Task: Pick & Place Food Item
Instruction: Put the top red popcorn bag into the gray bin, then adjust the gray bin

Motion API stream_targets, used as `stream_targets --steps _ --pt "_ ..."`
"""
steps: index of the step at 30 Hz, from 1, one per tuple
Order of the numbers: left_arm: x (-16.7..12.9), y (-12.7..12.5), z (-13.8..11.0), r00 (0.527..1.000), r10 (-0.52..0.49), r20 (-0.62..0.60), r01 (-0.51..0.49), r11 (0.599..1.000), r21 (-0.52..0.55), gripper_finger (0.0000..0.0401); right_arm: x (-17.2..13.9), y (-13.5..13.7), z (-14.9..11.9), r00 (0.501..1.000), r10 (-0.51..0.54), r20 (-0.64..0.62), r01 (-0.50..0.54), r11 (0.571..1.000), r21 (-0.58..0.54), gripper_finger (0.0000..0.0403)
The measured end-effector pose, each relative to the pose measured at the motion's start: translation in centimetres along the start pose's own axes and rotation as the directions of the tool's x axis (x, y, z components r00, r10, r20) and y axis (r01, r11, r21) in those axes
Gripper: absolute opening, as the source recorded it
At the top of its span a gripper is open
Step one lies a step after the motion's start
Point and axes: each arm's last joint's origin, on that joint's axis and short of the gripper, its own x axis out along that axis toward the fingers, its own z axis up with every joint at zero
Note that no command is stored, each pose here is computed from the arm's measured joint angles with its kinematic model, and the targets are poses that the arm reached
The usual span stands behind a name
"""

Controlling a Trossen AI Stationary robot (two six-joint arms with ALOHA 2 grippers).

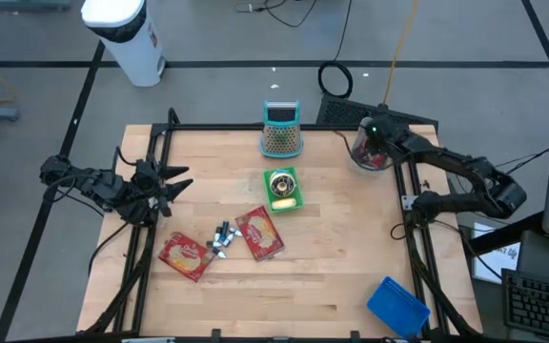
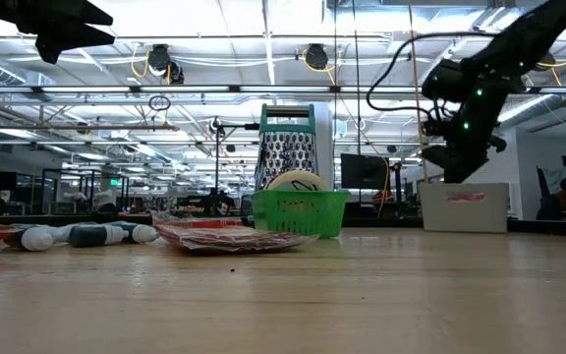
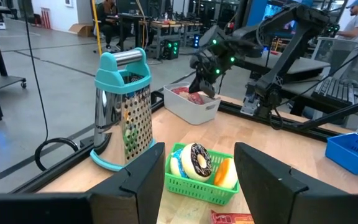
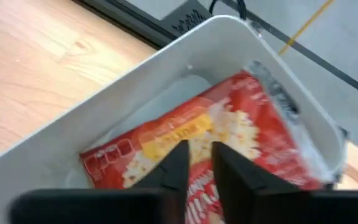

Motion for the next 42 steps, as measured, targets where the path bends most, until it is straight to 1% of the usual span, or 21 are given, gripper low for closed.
stream_targets --steps 1,3,7,11,16,20,25,29,33,35,37,38,39,42 --pt "0.0 0.0 0.0 1.0 0.0 0.0 0.0 1.0 0.0 0.0191 -0.3 -0.2 0.4 1.0 -0.002 -0.016 0.002 1.0 0.0 0.0029" --pt "0.0 0.0 0.0 1.0 0.0 0.0 0.0 1.0 0.0 0.0191 -0.8 -0.6 1.1 0.999 -0.008 -0.037 0.008 1.0 -0.008 0.0009" --pt "0.0 0.0 0.0 1.0 0.0 0.0 0.0 1.0 0.0 0.0191 -0.6 -1.3 2.2 0.996 -0.026 -0.08 0.024 0.999 -0.029 0.0006" --pt "0.0 0.0 0.0 1.0 0.0 0.0 0.0 1.0 -0.002 0.0191 1.2 -2.0 1.9 0.982 -0.057 -0.181 0.049 0.998 -0.046 0.0002" --pt "0.0 0.0 0.0 1.0 0.0 0.0 0.0 1.0 -0.002 0.0191 3.4 -1.4 1.4 0.96 -0.101 -0.262 0.078 0.992 -0.097 0.0001" --pt "0.0 0.0 0.0 1.0 0.001 0.0 -0.001 1.0 -0.002 0.0191 5.0 -1.0 0.9 0.943 -0.105 -0.315 0.073 0.991 -0.109 0.0001" --pt "0.0 0.0 0.0 1.0 0.001 0.0 -0.001 1.0 -0.001 0.0191 6.0 -0.6 0.8 0.942 -0.101 -0.321 0.068 0.991 -0.113 0.0001" --pt "0.0 0.0 0.0 1.0 0.0 0.0 0.0 1.0 -0.001 0.0191 4.9 -0.3 1.7 0.968 -0.087 -0.236 0.065 0.993 -0.101 0.0001" --pt "0.0 0.0 0.0 1.0 0.0 0.0 0.0 1.0 0.0 0.0191 2.6 -0.2 2.4 0.988 -0.063 -0.143 0.051 0.995 -0.092 0.0001" --pt "0.0 0.0 0.0 1.0 0.0 0.0 0.0 1.0 0.0 0.0191 1.2 0.0 2.7 0.995 0.0 -0.101 -0.009 0.996 -0.084 0.0001" --pt "0.0 0.0 0.0 1.0 0.0 0.0 0.0 1.0 0.0 0.0191 0.0 0.4 2.7 0.992 0.103 -0.071 -0.109 0.991 -0.081 0.0001" --pt "0.0 0.0 0.0 1.0 0.0 0.0 0.0 1.0 0.0 0.0191 -0.6 0.6 2.6 0.988 0.135 -0.068 -0.141 0.986 -0.091 0.0001" --pt "0.0 0.0 0.0 1.0 0.0 0.0 0.0 1.0 0.0 0.0191 -1.0 0.8 2.5 0.986 0.153 -0.071 -0.159 0.982 -0.104 0.0001" --pt "0.0 0.0 0.0 1.0 0.0 0.0 0.0 1.0 0.001 0.0191 -1.9 1.1 1.8 0.983 0.141 -0.115 -0.157 0.976 -0.15 0.0"
